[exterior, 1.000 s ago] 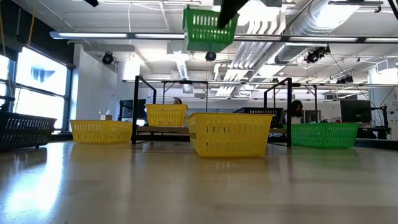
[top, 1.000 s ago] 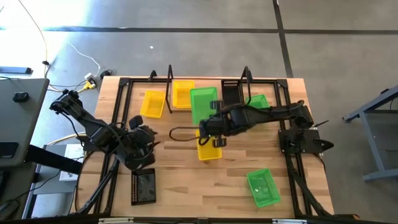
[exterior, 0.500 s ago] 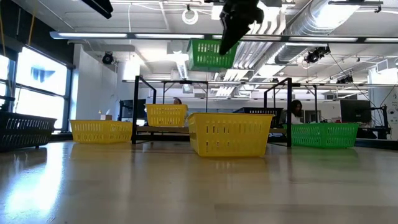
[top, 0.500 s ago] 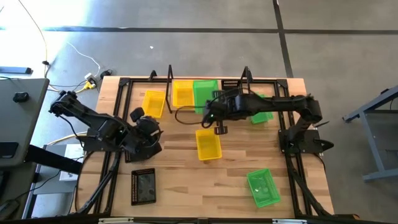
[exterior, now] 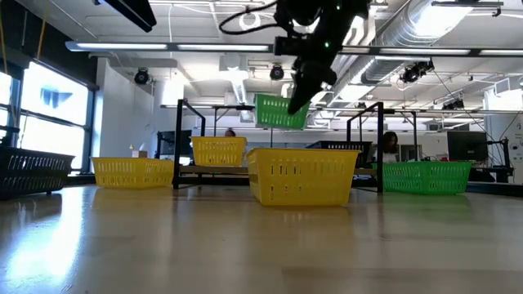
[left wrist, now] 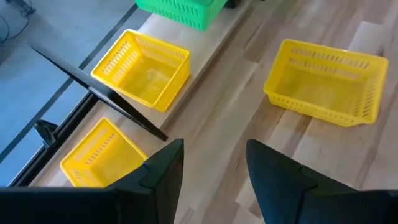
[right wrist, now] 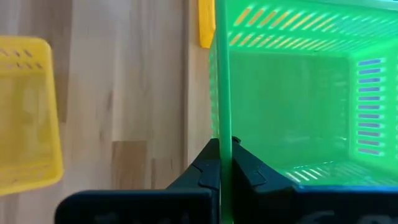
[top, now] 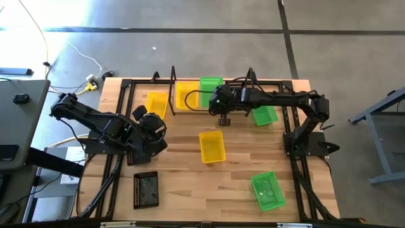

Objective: Stack baskets on shelf by color
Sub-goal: Put the bottom left green bin on the shelf, then stack the top black bin on top of the black bin on the shelf

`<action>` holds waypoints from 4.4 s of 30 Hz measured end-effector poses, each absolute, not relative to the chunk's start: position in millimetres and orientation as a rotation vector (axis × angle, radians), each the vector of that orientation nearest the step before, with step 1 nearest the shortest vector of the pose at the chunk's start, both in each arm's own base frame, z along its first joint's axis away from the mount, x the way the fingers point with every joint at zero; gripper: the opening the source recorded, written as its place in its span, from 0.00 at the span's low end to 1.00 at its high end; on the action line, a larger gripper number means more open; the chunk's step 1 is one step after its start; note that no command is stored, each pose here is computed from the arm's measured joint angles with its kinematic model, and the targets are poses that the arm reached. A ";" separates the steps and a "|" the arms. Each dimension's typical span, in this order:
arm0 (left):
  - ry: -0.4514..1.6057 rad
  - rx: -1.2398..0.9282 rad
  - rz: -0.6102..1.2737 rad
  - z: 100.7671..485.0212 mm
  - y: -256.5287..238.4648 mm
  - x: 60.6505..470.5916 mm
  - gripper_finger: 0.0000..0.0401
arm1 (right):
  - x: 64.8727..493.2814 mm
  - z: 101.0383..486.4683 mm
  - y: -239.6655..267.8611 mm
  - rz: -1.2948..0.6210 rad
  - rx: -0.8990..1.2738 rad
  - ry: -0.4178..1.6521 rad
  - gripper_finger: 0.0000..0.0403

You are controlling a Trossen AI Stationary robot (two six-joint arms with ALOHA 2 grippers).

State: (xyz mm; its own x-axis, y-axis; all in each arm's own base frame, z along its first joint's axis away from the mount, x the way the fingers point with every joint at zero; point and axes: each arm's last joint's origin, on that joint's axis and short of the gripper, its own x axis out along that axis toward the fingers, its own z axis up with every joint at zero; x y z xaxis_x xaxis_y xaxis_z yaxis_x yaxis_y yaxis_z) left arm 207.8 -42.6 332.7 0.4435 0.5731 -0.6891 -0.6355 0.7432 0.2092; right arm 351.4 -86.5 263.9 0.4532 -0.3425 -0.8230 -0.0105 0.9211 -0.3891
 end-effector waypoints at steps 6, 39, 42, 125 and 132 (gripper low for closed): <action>0.821 -0.090 0.762 332.7 -40.0 208.4 0.41 | 348.2 245.3 -101.0 -0.200 -0.346 1.055 0.00; 0.855 -0.072 0.747 332.3 -34.9 209.4 0.41 | 350.8 209.3 -111.6 -0.185 -0.301 1.059 0.00; 0.859 -0.075 0.743 332.2 -35.0 209.4 0.41 | 350.6 209.3 -112.0 -0.200 -0.309 1.064 0.00; 1.297 -0.849 1.235 200.9 -105.2 119.3 0.41 | 384.0 316.1 9.3 -0.166 0.008 0.886 0.15; 1.245 -0.862 1.301 192.3 -101.6 116.3 0.41 | 382.9 316.3 26.5 -0.177 -0.042 0.880 0.15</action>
State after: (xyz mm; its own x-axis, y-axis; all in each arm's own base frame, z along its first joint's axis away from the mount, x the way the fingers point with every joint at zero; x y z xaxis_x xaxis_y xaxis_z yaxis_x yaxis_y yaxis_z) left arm 116.3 -101.6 192.3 -0.1493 0.2130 -0.9656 -0.9740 0.1364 0.1807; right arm 382.9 26.5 316.3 0.6239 -0.1712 -0.7625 0.1369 0.9846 -0.1091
